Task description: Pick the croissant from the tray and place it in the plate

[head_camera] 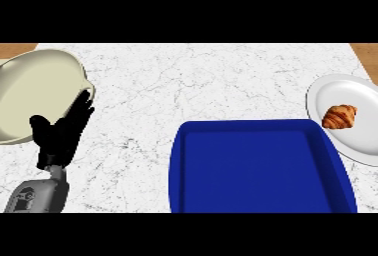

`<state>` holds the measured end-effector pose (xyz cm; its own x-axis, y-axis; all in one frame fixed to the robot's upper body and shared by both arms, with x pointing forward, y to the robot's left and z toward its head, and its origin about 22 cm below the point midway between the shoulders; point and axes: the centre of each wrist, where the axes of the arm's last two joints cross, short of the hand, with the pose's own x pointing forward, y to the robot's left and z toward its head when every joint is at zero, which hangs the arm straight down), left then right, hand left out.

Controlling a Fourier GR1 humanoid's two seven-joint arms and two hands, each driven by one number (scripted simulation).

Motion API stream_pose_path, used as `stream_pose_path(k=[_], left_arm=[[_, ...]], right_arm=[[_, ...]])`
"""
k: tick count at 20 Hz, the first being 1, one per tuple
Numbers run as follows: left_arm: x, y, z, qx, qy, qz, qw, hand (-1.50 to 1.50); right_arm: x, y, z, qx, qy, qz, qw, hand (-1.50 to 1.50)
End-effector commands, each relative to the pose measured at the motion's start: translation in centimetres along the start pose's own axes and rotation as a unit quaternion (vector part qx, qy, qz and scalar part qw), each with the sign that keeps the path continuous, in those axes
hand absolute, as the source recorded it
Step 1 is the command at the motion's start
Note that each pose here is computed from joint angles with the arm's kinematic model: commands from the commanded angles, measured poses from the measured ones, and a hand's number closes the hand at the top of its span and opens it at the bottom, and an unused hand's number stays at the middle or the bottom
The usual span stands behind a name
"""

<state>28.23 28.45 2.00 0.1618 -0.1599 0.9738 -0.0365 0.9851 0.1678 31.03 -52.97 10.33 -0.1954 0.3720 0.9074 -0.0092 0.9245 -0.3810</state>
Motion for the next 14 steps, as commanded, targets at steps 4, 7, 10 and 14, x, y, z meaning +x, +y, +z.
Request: stream_pose_path(k=[4, 7, 10, 14], left_arm=[[0.2, -0.6, -0.1, -0.001, -0.003, -0.002, 1.0000, 0.00], [0.1, 0.2, -0.1, 0.001, -0.001, 0.001, 1.0000, 0.00], [1.1, -1.1, 0.2, -0.016, -0.005, -0.001, 0.9999, 0.00], [0.7, -0.3, -0.8, -0.001, -0.002, 0.003, 1.0000, 0.00]], right_arm=[[0.2, -2.6, 2.5, 0.054, -0.048, -0.095, 0.993, -1.50], [-0.6, -2.5, 3.5, 0.050, -0.042, -0.089, 0.994, -1.50], [0.5, -3.3, 2.9, 0.027, -0.053, -0.084, 0.995, -1.50], [0.5, -4.6, 4.7, 0.023, -0.049, -0.075, 0.996, -1.50]])
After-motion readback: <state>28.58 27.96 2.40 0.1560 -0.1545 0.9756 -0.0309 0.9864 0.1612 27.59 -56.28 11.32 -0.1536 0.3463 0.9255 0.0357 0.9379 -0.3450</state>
